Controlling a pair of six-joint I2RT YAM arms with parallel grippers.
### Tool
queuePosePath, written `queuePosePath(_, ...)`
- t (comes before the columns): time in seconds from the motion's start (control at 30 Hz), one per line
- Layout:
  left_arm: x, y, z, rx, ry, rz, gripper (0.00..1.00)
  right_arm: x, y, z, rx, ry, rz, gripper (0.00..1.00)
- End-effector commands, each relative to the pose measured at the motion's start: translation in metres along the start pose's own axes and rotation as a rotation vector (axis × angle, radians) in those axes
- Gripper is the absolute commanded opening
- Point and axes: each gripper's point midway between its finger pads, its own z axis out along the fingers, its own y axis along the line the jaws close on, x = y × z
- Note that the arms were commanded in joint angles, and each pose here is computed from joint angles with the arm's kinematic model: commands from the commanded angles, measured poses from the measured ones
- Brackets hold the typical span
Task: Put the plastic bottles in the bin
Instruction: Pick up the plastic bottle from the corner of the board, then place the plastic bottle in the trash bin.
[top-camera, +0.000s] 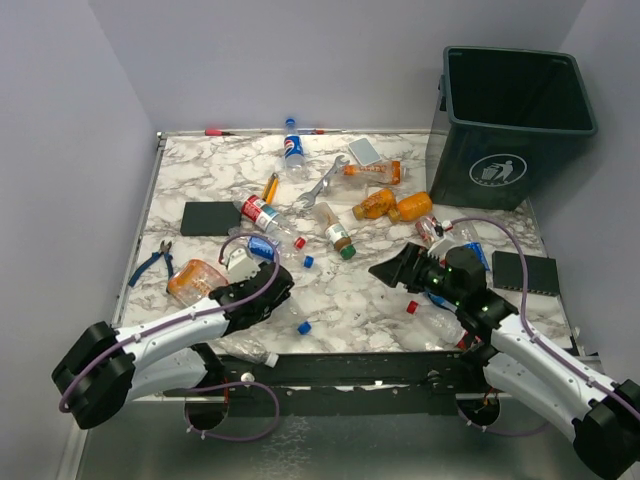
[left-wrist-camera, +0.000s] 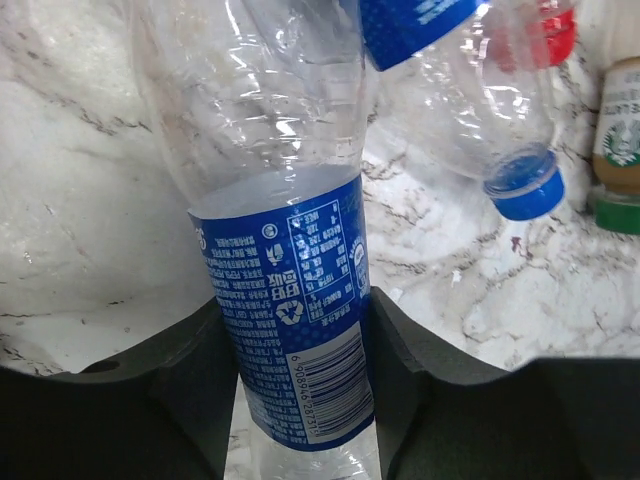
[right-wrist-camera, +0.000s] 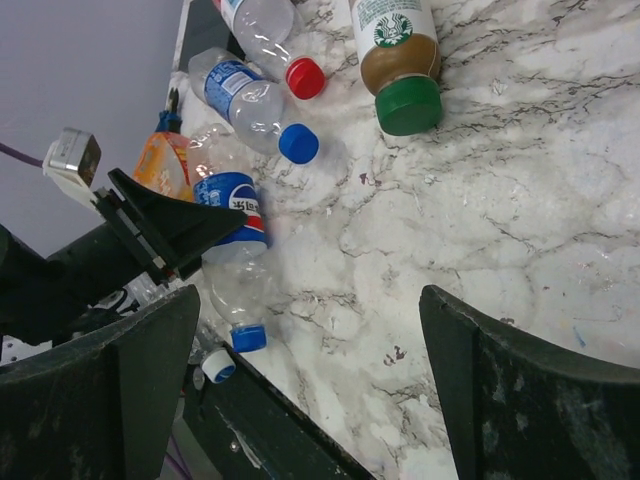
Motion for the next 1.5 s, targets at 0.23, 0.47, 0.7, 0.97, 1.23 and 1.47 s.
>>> queuePosePath(0.23, -0.028, -0.078, -0.065, 0.370, 0.039, -0.051, 0.23, -0.017, 0.058, -0.014, -0.178, 0.038, -0.178, 0.90)
queuePosePath(0.47, -0.080, -0.138, -0.122, 0.679, -0.076, -0.252, 0.21, -0.003, 0.121, -0.006, -0.318, 0.020, -0.259, 0.89)
queuePosePath(0.7, -0.133, -0.161, -0.164, 0.875, -0.289, -0.319, 0.19, 0.004, 0.166, -0.011, -0.496, 0.039, -0.194, 0.89)
queuePosePath(0.97, -0.137, -0.175, -0.176, 0.968, -0.295, -0.349, 0.15, -0.002, 0.195, -0.007, -0.574, 0.068, -0.144, 0.86)
queuePosePath(1.23, -0.142, -0.175, -0.184, 0.987, -0.314, -0.342, 0.15, 0.006, 0.208, -0.005, -0.625, 0.145, -0.109, 0.62)
queuePosePath(1.47, -0.141, -0.172, -0.183, 0.986, -0.318, -0.339, 0.15, 0.018, 0.212, -0.005, -0.654, 0.219, -0.079, 0.50)
